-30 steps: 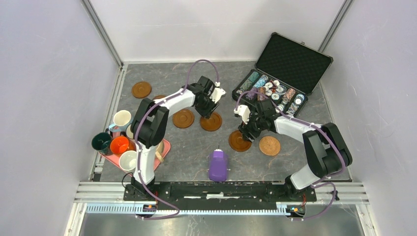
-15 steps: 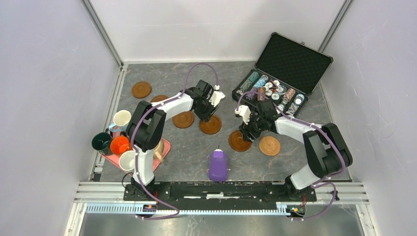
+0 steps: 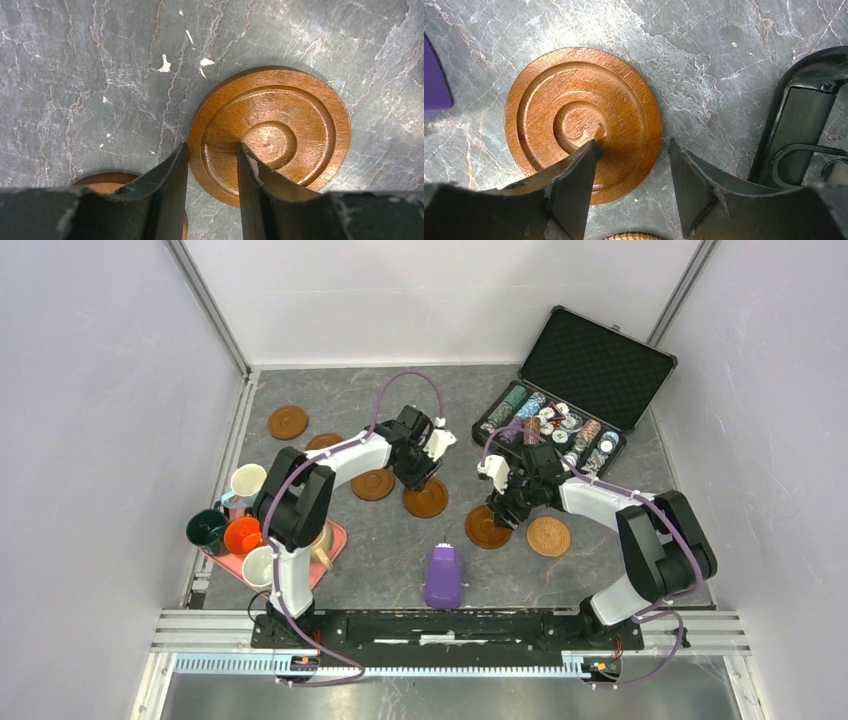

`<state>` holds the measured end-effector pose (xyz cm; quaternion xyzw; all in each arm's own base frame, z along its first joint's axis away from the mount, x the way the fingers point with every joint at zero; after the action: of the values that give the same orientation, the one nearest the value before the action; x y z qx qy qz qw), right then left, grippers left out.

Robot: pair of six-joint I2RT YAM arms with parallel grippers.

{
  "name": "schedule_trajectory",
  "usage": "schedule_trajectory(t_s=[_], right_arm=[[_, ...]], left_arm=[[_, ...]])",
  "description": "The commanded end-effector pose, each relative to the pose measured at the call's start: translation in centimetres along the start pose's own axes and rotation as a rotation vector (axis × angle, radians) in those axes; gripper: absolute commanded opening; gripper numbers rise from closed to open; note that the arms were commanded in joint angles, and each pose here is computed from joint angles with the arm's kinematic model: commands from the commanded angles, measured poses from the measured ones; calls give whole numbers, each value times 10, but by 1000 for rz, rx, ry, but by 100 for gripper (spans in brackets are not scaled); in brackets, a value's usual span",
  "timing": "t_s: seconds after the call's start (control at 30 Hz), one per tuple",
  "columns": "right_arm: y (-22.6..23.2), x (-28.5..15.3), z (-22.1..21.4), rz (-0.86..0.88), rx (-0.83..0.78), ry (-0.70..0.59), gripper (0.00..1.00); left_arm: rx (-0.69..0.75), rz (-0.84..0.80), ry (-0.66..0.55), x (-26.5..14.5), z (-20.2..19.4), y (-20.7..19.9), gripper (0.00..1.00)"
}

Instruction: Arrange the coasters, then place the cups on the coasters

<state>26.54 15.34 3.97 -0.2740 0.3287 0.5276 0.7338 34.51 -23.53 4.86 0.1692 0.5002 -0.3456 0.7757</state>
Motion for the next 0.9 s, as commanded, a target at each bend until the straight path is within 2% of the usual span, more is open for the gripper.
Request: schedule_trajectory(t_s=[0.0, 0.17, 0.33, 0.63, 0.73, 0.87], right_arm=[[31, -2, -25, 110, 49, 99, 61], [31, -3, -22, 113, 48, 90, 63], [22, -8, -6, 95, 49, 54, 70], [-28, -47, 45, -27, 42, -64, 75], [-34, -67, 32, -54, 25, -38, 75], [-28, -87, -12, -63, 23, 63, 73]], left_arm=[[35, -26, 146, -6, -37, -7, 43], [29, -21, 134, -10, -30, -7, 47], [18, -2, 109, -23, -16, -5, 58], [-37, 8, 4, -64, 16, -2, 74], [-52, -9, -14, -77, 19, -4, 79], [-72, -35, -26, -93, 16, -4, 83]])
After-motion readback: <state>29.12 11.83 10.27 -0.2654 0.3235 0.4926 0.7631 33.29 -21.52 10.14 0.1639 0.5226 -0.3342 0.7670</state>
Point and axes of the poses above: each gripper's point midway between its finger pads, its own x axis out along the fingers, its own y axis along the line the jaws close on, z = x × y, the point moved 3 cm from there along -x, back along the fingers, and after that the axes turned 11 degrees about -x, right-handed, at the moved point
